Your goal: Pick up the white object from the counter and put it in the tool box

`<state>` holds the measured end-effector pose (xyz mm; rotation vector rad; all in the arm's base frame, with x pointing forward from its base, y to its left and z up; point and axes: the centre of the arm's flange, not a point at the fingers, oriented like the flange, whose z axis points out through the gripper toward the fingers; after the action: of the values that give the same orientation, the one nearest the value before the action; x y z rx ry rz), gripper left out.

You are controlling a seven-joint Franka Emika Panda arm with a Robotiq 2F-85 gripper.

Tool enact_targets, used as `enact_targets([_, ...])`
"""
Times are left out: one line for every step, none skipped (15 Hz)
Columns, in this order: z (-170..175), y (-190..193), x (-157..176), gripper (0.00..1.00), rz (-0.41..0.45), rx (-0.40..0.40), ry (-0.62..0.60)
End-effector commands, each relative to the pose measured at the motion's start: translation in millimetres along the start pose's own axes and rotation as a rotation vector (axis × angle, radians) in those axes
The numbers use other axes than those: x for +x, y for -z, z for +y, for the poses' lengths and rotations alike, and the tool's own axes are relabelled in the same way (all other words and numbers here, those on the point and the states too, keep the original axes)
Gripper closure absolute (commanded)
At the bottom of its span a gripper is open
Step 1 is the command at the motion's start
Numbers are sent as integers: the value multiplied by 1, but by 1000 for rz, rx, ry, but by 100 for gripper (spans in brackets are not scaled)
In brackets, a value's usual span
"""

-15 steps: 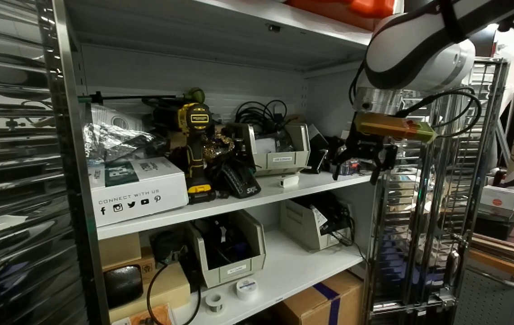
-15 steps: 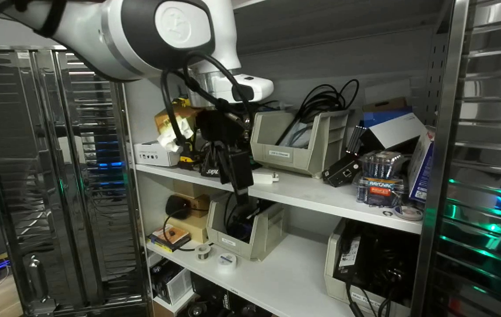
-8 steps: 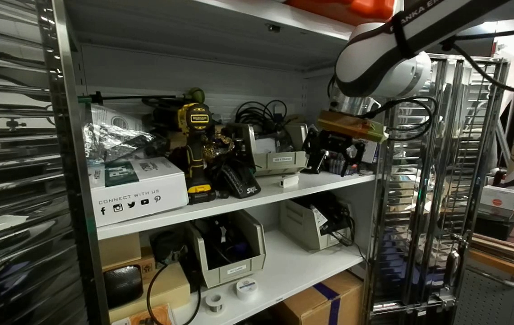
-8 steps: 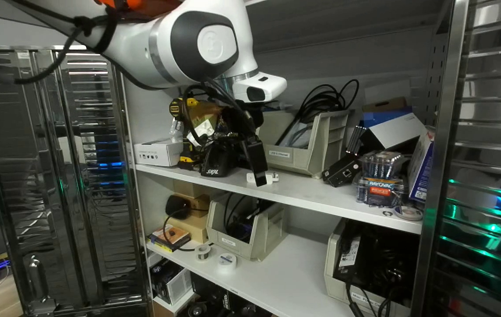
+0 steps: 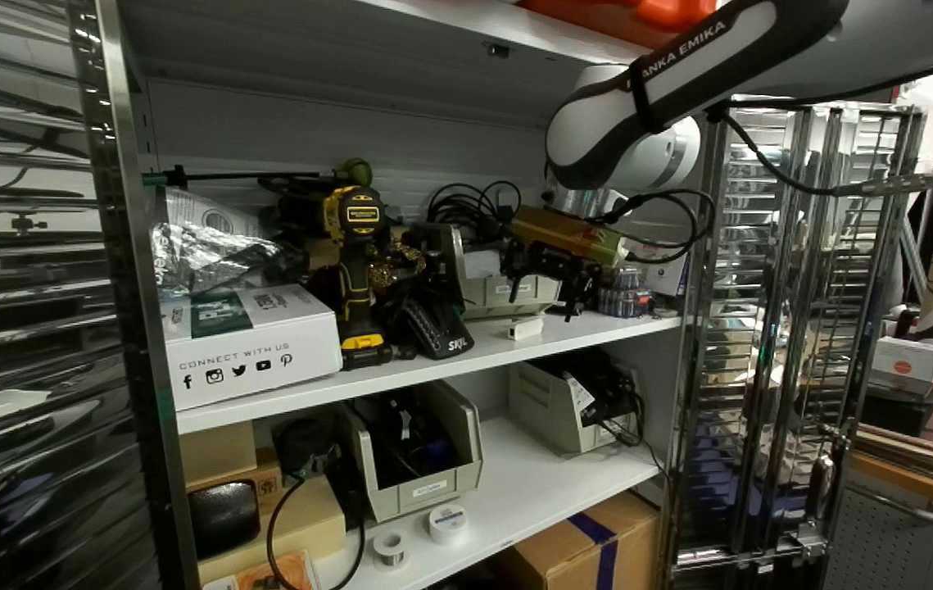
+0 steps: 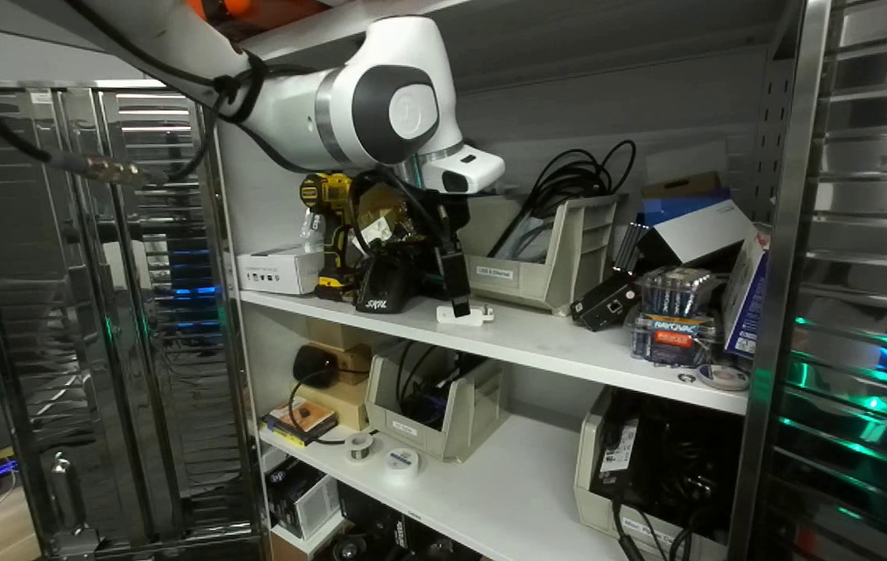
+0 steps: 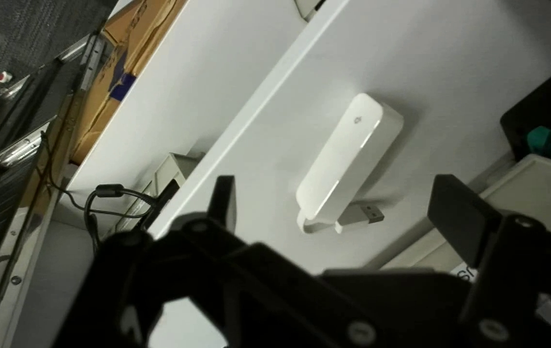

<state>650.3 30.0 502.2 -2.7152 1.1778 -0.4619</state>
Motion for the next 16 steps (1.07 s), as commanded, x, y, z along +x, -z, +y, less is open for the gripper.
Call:
enact_targets([-29,2,15,0,-4,-22,-32])
enact_targets([-30,1,15,0,-12,-29,-31])
enact_targets([-30,0,16,0,-17,-41,-37])
enact_targets([-29,-1,18,0,-23,-51,-38])
enact_targets([-28,-1,19,0,-30,-63,-40])
enact_targets([-27,-4,21,0,-35,-77,-41])
enact_targets([-25,-5,23,0,-42,-87,-43])
enact_targets([-24,-8,24,0,-46,-99,-40])
enact_targets([-22,-11,26,0,-51,-109,-39])
enact_targets([-21,-15,26,0,-55,-116,-33])
enact_targets([-20,-19,27,0,-58,-116,-25])
enact_targets([-21,-22,27,0,-58,-114,-20])
enact_targets([-22,-26,26,0,-57,-110,-17])
enact_targets([-23,-29,26,0,-51,-111,-12])
enact_targets([-26,-30,25,0,-54,-112,-6])
enact_targets([-27,-31,23,0,-63,-115,4])
